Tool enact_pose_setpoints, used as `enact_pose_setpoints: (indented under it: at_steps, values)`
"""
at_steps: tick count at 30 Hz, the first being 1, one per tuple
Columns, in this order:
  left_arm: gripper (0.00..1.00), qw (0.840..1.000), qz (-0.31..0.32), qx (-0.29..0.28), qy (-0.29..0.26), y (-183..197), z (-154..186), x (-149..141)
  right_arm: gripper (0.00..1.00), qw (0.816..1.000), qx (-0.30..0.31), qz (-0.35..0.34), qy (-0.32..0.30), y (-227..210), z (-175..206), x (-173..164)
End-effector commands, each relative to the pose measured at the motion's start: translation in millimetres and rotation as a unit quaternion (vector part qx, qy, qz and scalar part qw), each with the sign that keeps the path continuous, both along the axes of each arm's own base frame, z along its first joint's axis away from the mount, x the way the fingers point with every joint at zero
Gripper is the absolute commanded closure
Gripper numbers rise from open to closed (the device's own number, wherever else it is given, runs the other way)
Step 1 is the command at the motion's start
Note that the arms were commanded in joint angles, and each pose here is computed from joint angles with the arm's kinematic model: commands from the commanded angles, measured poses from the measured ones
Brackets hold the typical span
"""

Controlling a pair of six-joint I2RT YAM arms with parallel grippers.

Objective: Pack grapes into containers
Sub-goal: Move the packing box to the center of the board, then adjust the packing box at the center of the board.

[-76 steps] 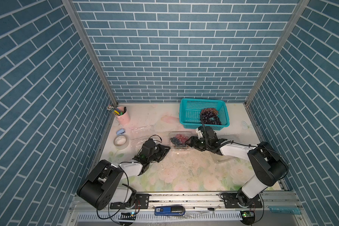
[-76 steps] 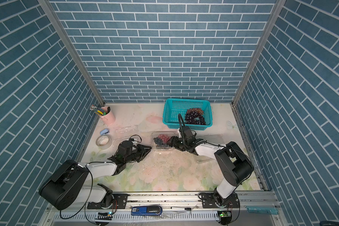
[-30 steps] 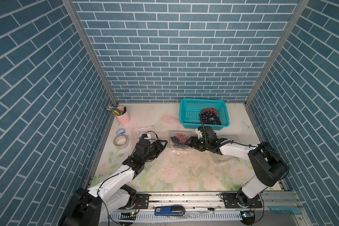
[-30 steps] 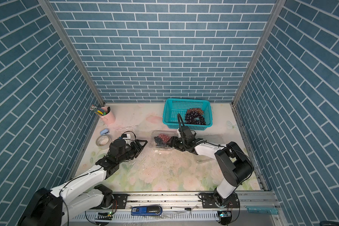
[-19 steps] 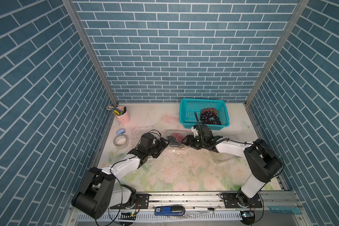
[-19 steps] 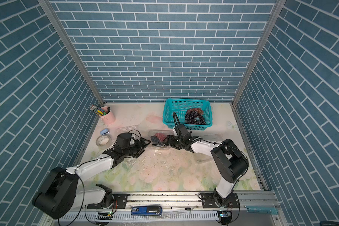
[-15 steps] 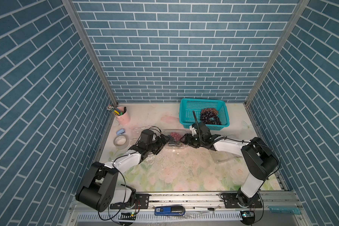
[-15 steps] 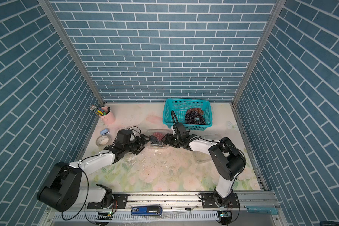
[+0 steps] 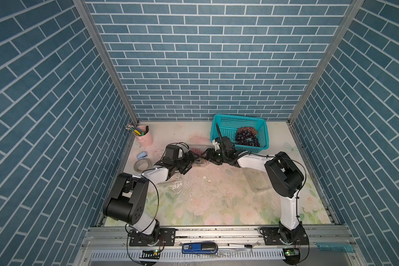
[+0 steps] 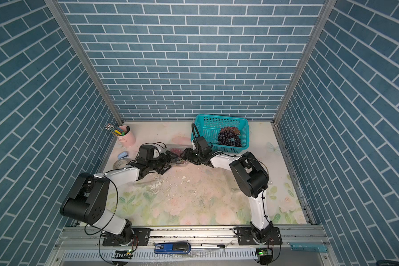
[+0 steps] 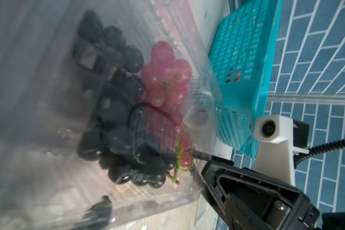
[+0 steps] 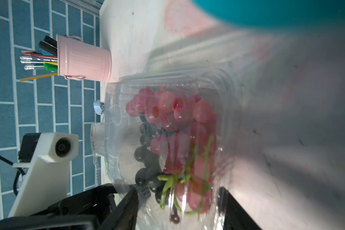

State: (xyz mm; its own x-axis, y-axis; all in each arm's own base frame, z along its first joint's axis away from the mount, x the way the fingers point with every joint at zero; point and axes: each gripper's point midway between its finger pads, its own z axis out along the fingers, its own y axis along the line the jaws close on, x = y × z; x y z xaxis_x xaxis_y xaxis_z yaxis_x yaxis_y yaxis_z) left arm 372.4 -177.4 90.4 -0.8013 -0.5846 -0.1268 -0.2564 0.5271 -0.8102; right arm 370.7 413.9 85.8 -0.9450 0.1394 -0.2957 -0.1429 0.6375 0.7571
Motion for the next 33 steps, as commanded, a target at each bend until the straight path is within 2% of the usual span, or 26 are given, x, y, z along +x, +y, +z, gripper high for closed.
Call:
enact_pose_setpoints:
  at_steps: [1, 4, 7, 14, 18, 21, 22, 24, 28, 33]
  values:
    - [0.08, 1.0, 0.001, 0.002, -0.015, 14, 7, 22, 0.36, 1.0, -0.019, 0.0, 0.009, 6, -8, 12]
    - [0.06, 1.0, 0.0, -0.004, -0.018, 18, 14, 34, 0.35, 1.0, -0.031, -0.002, 0.005, 2, -7, 16]
    - [0.05, 1.0, -0.009, -0.001, -0.024, 17, 23, 35, 0.35, 0.999, -0.051, -0.001, -0.01, -12, 1, 8]
    - [0.0, 0.999, -0.034, -0.009, -0.034, 11, 46, 12, 0.31, 0.992, -0.106, 0.022, -0.06, -60, 31, -31]
    - [0.0, 0.998, -0.055, 0.011, -0.035, 7, 56, -5, 0.27, 0.987, -0.136, 0.018, -0.087, -90, 56, -47]
    - [0.0, 0.998, -0.057, 0.017, -0.037, 7, 62, -15, 0.23, 0.98, -0.177, 0.018, -0.092, -115, 69, -57]
    - [0.0, 0.997, -0.061, 0.016, -0.039, 4, 66, -18, 0.19, 0.975, -0.201, 0.005, -0.097, -133, 71, -61]
    - [0.01, 0.995, -0.075, 0.012, -0.057, -5, 80, -23, 0.12, 0.964, -0.241, -0.03, -0.104, -172, 75, -66]
    - [0.0, 0.989, -0.121, 0.013, -0.088, -40, 102, -26, 0.08, 0.955, -0.278, -0.085, -0.064, -240, 61, -78]
    - [0.0, 0.975, -0.19, 0.0, -0.116, -103, 120, -30, 0.07, 0.945, -0.303, -0.116, -0.033, -276, 45, -83]
